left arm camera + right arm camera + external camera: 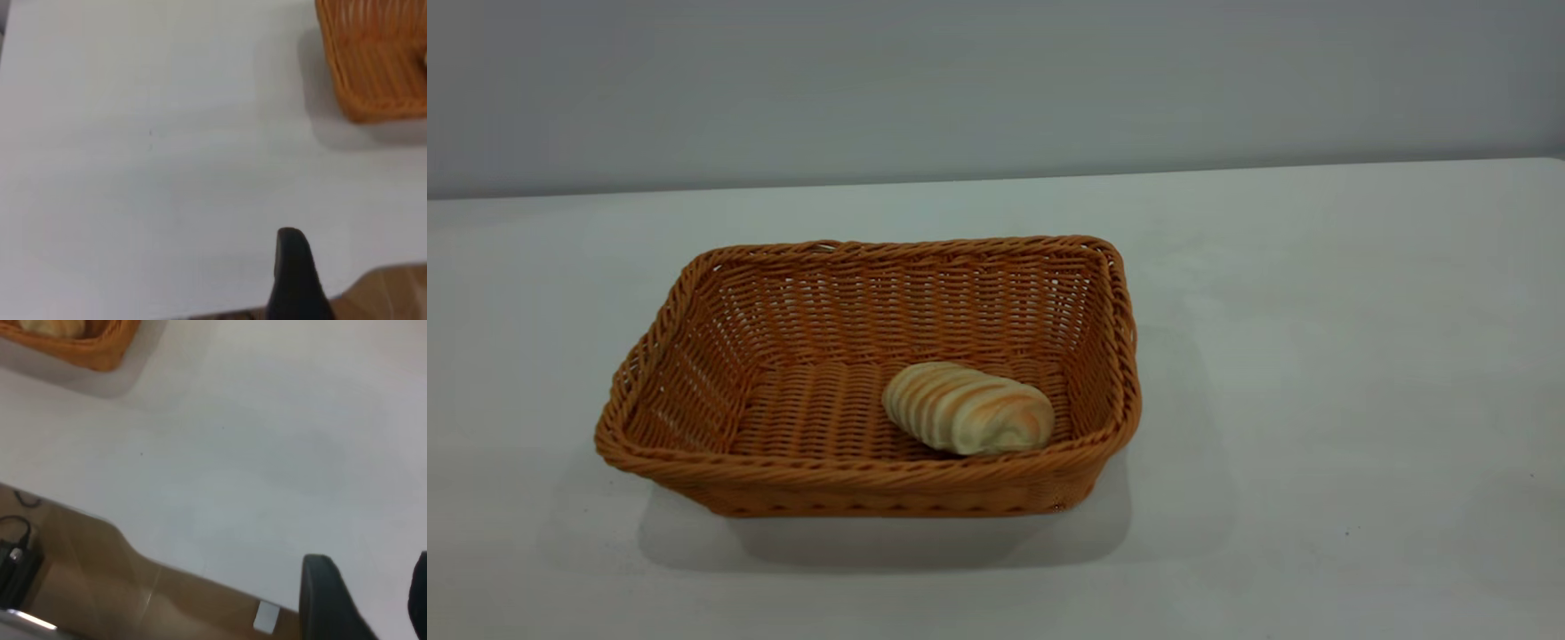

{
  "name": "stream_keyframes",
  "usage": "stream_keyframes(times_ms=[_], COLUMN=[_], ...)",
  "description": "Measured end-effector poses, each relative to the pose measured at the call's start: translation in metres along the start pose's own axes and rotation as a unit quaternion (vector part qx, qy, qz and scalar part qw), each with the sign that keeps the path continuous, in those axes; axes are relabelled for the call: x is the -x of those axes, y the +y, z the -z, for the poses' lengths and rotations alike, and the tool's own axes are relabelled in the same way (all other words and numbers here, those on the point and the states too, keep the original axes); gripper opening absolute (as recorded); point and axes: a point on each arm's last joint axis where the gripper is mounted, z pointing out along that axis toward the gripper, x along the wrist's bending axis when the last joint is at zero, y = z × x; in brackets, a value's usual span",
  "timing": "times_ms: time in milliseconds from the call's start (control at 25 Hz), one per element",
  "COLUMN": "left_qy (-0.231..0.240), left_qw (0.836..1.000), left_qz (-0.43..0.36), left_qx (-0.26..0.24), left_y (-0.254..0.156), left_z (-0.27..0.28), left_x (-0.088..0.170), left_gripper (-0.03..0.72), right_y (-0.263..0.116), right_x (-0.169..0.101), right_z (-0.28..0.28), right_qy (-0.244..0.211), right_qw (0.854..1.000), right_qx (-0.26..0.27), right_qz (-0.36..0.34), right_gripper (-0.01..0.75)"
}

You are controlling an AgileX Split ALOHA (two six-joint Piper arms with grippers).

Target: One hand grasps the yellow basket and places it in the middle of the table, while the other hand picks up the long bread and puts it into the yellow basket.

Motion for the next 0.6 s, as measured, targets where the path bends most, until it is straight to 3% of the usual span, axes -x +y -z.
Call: stream_keyframes(times_ms=[200, 600], left_qy=[-0.018, -0.019], left_qw=[0.999, 0.999], left_qz=[0.0, 0.001], left_qx=[-0.029, -0.03], left_y=[-0.01, -0.01], left_z=[-0.019, -0.02], left_x=[0.005, 0.006], left_gripper=[0.541, 0.541], right_y=[-0.024, -0.025], right_x=[-0.001, -0.002], right_z=[-0.02, -0.021], right_qy=[-0.001, 0.0], right_qw=[1.0, 1.0], right_qx=[0.009, 0.013], right_qz=[0.006, 0.008], right_gripper=[0.346, 0.346])
